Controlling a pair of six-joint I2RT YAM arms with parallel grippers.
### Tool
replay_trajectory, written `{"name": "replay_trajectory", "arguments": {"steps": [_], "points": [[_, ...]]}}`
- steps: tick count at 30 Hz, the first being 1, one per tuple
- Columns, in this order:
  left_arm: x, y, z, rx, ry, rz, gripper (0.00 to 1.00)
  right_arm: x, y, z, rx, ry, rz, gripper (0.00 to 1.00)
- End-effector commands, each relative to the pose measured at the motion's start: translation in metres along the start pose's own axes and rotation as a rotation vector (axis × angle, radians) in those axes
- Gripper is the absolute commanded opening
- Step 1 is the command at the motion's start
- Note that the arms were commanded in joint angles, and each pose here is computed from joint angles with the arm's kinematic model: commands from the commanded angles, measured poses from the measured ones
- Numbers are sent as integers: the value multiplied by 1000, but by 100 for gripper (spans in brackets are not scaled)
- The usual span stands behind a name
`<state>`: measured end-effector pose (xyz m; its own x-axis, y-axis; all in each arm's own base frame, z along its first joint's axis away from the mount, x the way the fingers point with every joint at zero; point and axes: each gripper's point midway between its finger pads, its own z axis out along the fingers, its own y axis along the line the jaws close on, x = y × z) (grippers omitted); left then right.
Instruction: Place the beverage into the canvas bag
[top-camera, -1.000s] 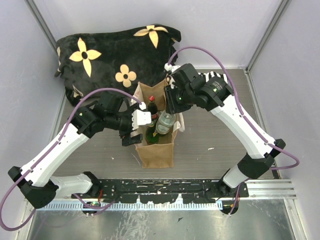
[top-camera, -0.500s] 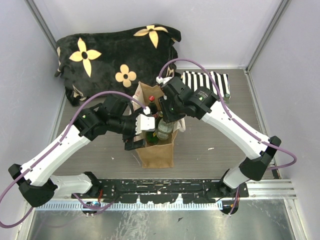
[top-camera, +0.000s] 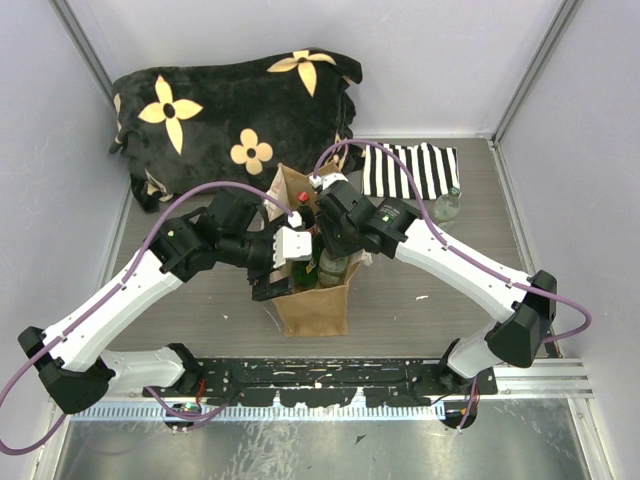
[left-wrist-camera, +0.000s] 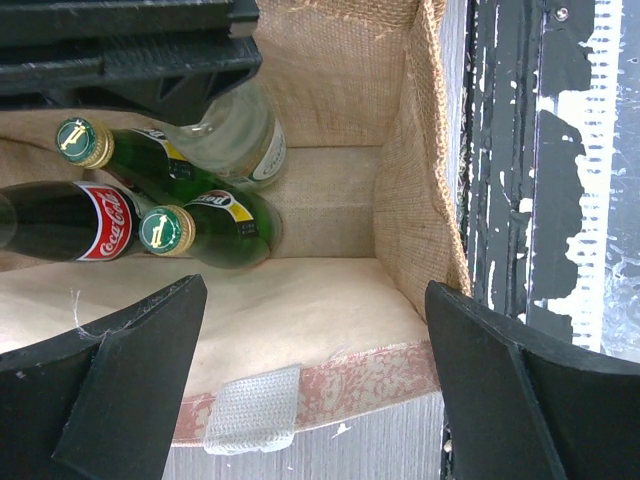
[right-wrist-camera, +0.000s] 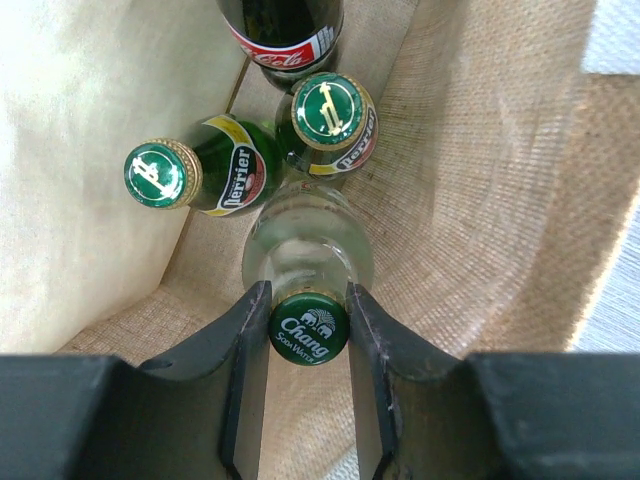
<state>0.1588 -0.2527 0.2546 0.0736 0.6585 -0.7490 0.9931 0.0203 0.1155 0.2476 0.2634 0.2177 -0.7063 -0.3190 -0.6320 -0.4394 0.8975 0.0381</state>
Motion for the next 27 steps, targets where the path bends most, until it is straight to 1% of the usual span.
{"name": "replay_trajectory", "arguments": {"steps": [1,13,19,27], "points": [[-2,-4,4,17,-17,-2,98,-51,9,-21,-56,-230,45,1],[-2,-6,3,15,-28,-8,98,-39,17,10,-49,-182,6,1],[-2,-5,4,13,-32,-8,98,-35,28,23,-74,-150,-13,1],[1,-6,6,14,-30,-9,98,-13,33,40,-74,-84,-38,1]]}}
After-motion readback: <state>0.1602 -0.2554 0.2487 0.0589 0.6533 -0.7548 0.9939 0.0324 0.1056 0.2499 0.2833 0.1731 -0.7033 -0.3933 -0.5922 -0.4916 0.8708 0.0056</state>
